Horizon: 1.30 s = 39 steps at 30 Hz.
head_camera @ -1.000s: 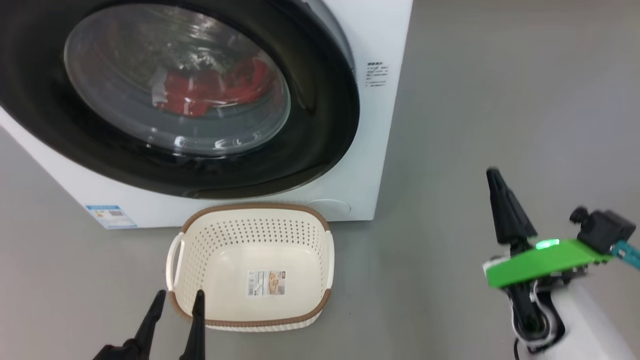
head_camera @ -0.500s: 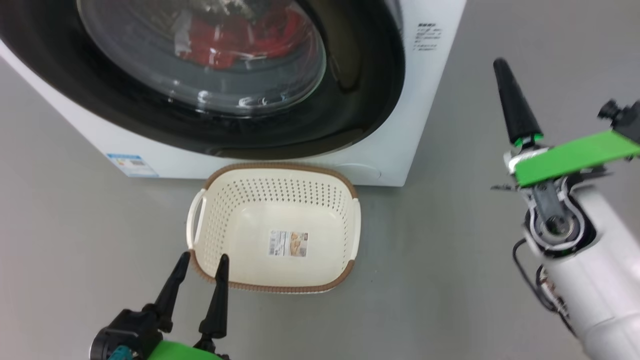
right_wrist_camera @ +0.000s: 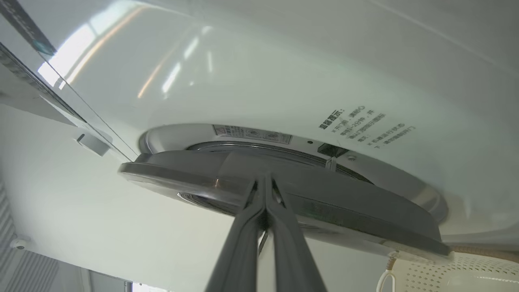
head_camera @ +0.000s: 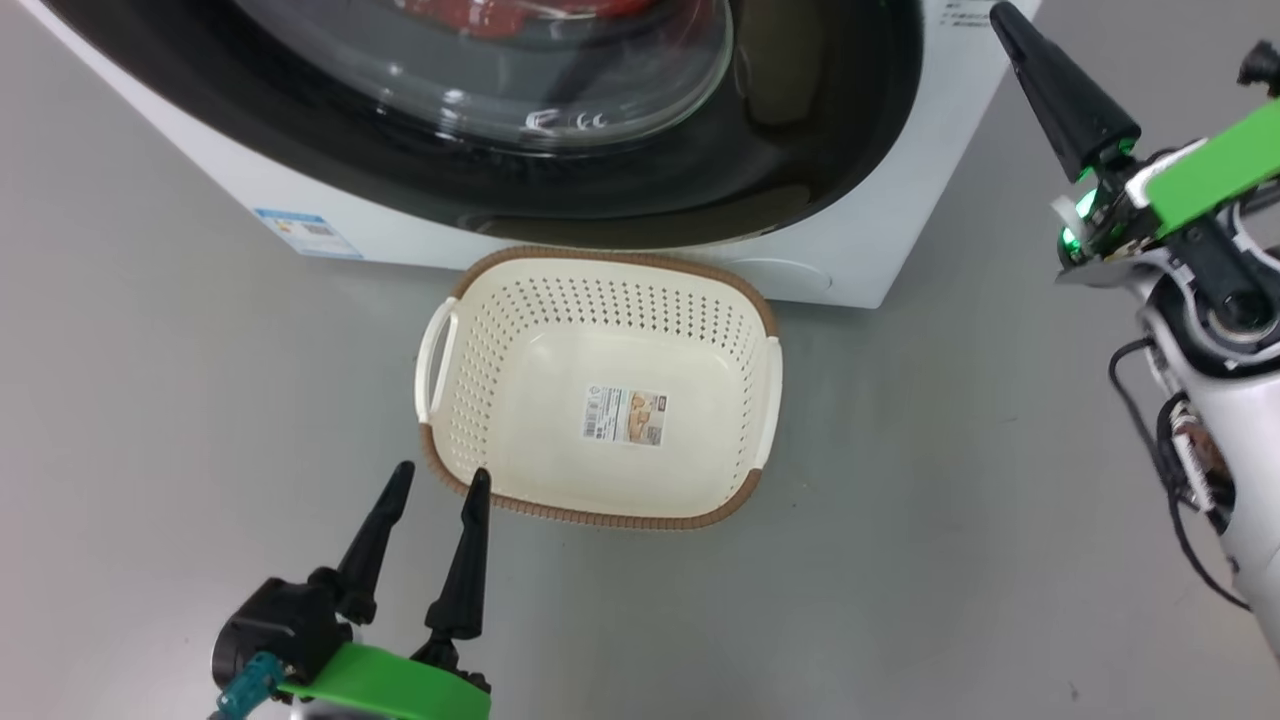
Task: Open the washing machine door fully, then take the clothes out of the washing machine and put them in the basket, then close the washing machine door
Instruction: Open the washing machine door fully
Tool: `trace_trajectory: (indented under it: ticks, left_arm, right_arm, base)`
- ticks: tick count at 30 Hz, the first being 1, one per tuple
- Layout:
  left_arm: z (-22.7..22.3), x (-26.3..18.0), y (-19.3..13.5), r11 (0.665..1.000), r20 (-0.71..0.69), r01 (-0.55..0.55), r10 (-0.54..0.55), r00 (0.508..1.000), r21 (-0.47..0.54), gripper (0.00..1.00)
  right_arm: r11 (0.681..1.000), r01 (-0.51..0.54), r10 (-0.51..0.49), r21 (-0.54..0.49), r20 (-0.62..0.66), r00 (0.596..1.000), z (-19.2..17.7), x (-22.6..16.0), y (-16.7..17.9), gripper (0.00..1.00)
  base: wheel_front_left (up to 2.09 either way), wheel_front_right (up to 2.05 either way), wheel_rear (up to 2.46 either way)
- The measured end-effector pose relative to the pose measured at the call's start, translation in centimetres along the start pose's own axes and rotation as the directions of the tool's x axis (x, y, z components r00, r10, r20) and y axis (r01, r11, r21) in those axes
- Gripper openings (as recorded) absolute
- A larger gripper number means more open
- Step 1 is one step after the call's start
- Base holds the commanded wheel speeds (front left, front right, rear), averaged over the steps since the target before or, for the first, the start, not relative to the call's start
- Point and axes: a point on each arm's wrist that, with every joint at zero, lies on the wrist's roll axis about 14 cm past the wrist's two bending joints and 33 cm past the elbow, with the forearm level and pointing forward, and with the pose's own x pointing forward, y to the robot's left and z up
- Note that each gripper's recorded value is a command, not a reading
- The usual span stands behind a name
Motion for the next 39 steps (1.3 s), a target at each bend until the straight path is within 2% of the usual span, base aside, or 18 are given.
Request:
trace_trajectory:
  ticks: [5, 13, 21, 28, 39]
  left_arm:
    - [-0.3, 0.4, 0.5, 1.0, -0.008, -0.015, 0.015, 1.0, -0.007, 1.0]
    - [-1.0, 0.4, 1.0, 0.999, -0.03, -0.034, 0.034, 0.999, -0.011, 1.0]
    - [-1.3, 0.8, 1.4, 0.999, -0.038, -0.046, 0.045, 0.998, -0.011, 1.0]
    - [-1.0, 1.0, 1.5, 0.998, -0.03, -0.052, 0.052, 0.998, -0.025, 1.0]
    - [0.8, 0.7, 0.8, 0.999, 0.021, -0.035, 0.035, 0.999, -0.029, 1.0]
  right_arm:
    - [0.998, 0.012, -0.007, 0.057, -0.099, 0.995, -0.5, 1.4, -1.1, 0.0]
    - [0.996, 0.017, 0.003, 0.091, -0.218, 0.976, -1.6, 3.3, -1.7, 0.0]
    - [0.991, 0.024, 0.011, 0.129, -0.269, 0.963, -1.9, 5.0, -2.3, 0.0]
    - [0.99, 0.046, -0.001, 0.13, -0.322, 0.947, -2.8, 5.4, -3.0, 0.0]
    - [0.996, 0.061, -0.028, 0.067, -0.405, 0.914, -4.9, 3.8, -1.8, 0.0]
  base:
    - [0.0, 0.0, 0.0]
    - [0.0, 0.0, 0.0]
    - [0.0, 0.0, 0.0]
    - [0.0, 0.0, 0.0]
    - [0.0, 0.0, 0.0]
